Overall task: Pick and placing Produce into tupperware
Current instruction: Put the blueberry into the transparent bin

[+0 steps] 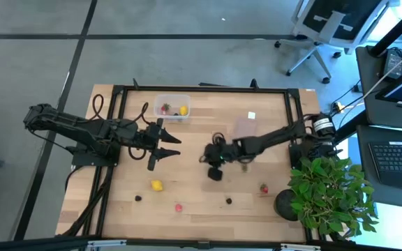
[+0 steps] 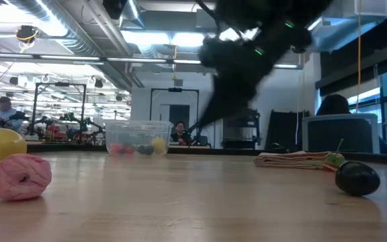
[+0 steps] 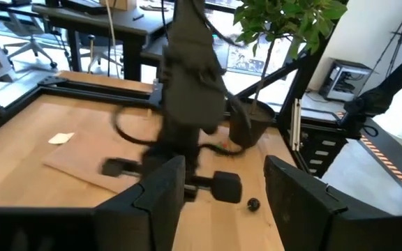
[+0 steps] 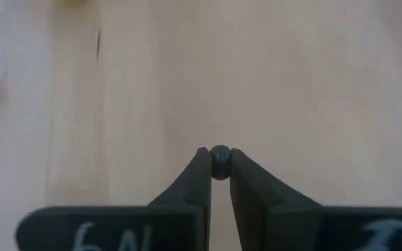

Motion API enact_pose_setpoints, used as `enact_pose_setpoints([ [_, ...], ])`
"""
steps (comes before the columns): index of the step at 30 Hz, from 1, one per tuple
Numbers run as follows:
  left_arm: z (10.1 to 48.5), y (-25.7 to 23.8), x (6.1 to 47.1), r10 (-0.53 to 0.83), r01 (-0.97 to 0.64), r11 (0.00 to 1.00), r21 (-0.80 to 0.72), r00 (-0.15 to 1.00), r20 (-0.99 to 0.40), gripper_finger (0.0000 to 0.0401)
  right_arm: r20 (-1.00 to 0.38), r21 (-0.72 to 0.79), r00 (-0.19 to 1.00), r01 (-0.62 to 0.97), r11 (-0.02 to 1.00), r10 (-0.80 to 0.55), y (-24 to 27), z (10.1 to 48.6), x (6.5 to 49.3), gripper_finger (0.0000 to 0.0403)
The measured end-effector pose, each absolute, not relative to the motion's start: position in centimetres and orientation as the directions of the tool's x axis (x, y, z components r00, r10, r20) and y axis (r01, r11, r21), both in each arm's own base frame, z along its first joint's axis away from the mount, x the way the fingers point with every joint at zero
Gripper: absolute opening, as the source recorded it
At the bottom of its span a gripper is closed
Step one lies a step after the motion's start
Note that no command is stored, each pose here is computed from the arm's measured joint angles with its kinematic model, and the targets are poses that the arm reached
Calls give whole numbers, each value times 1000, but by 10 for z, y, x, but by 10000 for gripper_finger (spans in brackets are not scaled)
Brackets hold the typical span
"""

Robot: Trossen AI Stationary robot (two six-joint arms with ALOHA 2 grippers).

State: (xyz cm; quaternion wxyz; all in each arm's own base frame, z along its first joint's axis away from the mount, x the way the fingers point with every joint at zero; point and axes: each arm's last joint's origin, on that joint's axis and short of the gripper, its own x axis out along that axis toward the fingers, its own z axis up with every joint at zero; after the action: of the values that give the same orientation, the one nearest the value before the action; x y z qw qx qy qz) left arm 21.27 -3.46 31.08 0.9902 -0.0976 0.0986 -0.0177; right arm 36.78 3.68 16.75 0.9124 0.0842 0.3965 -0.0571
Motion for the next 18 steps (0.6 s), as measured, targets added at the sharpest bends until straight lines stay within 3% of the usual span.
enact_pose_setpoints([
  [6,311,-35,213,-54,16,980,-198,981,-189,190,-568,37,813,178,983,-126,-11,241,406,37],
  [11,318,-35,211,-61,36,983,-180,990,-131,190,-421,15,874,277,961,-245,-65,294,416,37],
  [14,328,-36,207,-75,68,988,-138,996,-45,186,-388,24,868,345,938,-309,-95,305,416,37],
  [18,342,-36,198,-85,90,992,-91,995,57,185,-436,48,851,345,937,-291,-125,285,424,37],
])
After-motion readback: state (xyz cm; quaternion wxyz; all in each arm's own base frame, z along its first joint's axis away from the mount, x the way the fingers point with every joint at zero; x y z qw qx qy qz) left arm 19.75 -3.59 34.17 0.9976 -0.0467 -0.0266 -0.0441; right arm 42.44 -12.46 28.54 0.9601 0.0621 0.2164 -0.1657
